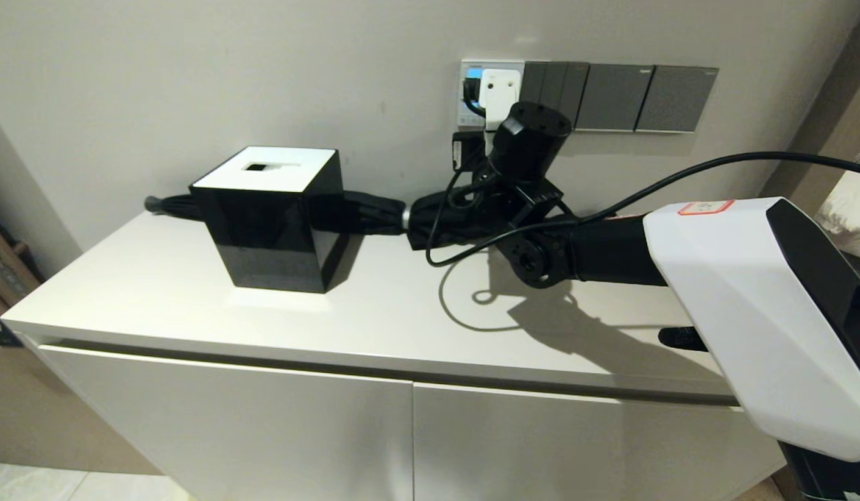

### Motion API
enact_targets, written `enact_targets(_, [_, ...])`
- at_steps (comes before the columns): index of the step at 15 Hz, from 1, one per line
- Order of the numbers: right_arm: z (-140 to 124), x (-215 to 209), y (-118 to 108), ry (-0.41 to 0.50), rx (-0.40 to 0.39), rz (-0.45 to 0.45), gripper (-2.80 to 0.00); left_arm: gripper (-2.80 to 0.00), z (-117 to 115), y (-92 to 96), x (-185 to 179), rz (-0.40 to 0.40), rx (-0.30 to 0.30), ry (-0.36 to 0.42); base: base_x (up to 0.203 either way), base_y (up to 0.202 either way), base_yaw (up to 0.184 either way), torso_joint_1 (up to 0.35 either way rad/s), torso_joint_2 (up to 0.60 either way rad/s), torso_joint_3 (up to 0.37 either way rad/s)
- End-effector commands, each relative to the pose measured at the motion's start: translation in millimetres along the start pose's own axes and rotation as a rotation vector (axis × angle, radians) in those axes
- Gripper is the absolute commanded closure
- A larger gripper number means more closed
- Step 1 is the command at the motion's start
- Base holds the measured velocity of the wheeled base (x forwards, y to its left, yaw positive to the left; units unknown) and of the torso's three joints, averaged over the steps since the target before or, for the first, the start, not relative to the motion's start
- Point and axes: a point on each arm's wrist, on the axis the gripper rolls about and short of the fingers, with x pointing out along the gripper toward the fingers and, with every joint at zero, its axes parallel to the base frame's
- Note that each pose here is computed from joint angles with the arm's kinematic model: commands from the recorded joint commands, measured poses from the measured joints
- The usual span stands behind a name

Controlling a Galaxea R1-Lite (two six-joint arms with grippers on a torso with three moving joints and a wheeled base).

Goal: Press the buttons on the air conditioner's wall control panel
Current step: Press the temperature increase button

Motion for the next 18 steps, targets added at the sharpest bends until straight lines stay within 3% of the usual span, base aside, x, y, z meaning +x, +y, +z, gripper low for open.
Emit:
enact_targets(1, [0.5, 0.0, -0.1, -0.003, 0.001, -0.004, 0.0, 0.0, 0.0, 0.0, 0.1, 0.0, 0.0, 0.002, 0.0, 0.0, 0.0, 0.0, 0.0, 0.0])
enact_targets(18, [-7.4, 3.5, -2.2, 0.006, -0.014, -0.007, 0.0, 0.0, 0.1, 0.0, 0.0, 0.0, -0.001, -0.001, 0.0, 0.0, 0.0, 0.0, 0.0, 0.0])
